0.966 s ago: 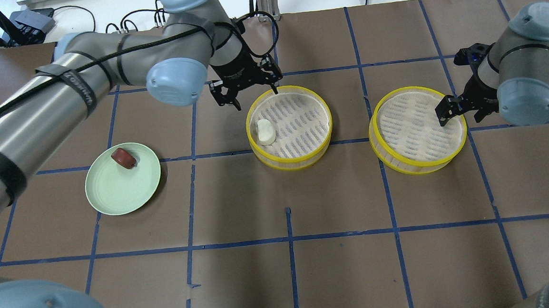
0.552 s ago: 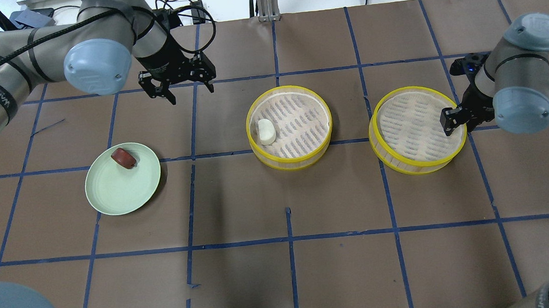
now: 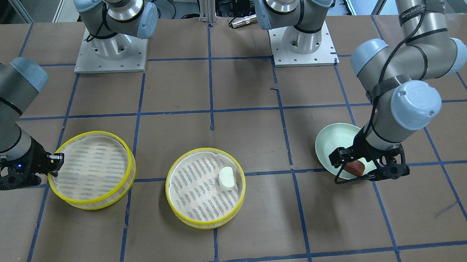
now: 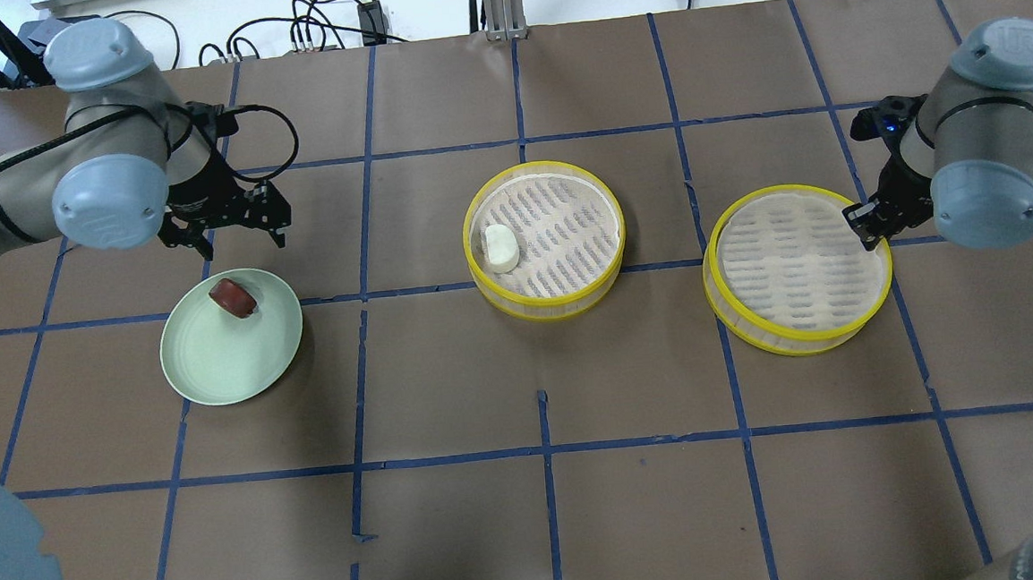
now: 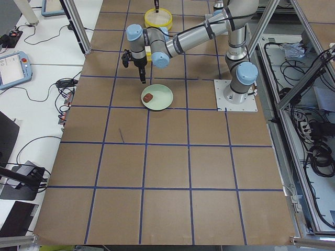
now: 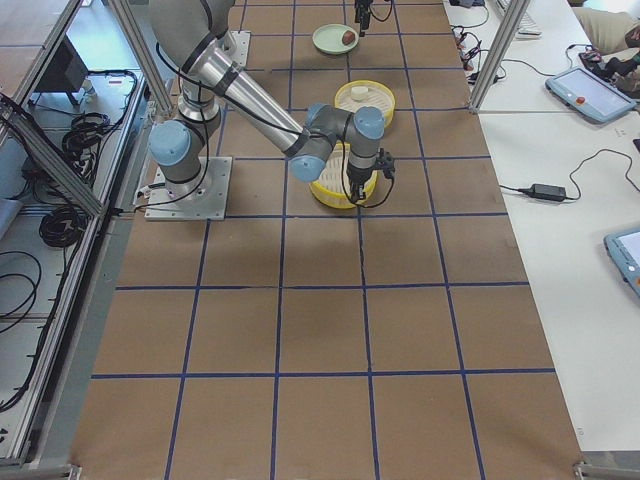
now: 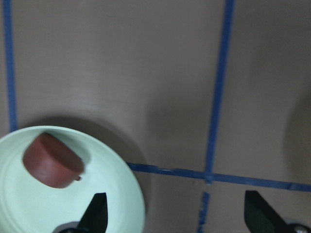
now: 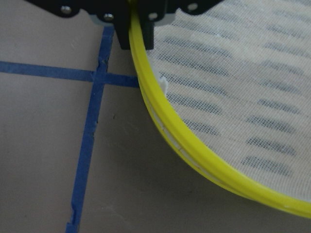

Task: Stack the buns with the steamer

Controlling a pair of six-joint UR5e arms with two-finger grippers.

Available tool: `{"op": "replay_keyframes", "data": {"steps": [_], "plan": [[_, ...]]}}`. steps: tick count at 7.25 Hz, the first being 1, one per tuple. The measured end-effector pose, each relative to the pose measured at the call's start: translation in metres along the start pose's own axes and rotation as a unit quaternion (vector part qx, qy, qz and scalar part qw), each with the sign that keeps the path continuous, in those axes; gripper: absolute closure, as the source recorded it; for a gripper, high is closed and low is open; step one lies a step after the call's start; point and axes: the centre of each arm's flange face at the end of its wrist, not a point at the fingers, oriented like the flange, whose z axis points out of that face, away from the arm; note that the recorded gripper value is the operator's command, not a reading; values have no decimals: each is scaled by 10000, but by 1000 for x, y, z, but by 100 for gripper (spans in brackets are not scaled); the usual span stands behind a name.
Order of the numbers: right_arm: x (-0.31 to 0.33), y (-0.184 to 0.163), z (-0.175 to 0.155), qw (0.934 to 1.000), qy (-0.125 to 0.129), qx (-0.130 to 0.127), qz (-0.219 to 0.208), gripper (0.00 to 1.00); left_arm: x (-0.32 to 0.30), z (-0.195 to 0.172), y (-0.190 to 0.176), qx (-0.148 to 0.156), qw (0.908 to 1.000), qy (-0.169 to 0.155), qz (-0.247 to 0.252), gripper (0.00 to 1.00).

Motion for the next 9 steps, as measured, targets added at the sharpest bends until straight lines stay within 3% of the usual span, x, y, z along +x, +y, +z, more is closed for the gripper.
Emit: {"op": "replay_keyframes", "data": {"steps": [2, 4, 5, 7, 9], "plan": [[2, -1, -27, 9999, 58, 125, 61, 94, -19, 30, 13, -195, 9998, 19, -105, 7], [-2, -3, -62, 9995, -47, 145, 273, 93, -28, 55, 21, -236, 9992, 25, -327, 16], [-16, -6, -73, 9985, -206, 192, 464, 93, -35, 64, 22, -294, 9979, 68, -573, 41], [-56, -18, -101, 9962, -390, 339, 706, 93, -40, 81, 22, -440, 9955, 176, -821, 100], [-105, -30, -127, 9944, -471, 299, 895, 93, -42, 75, 19, -376, 9950, 162, -909, 100]]}}
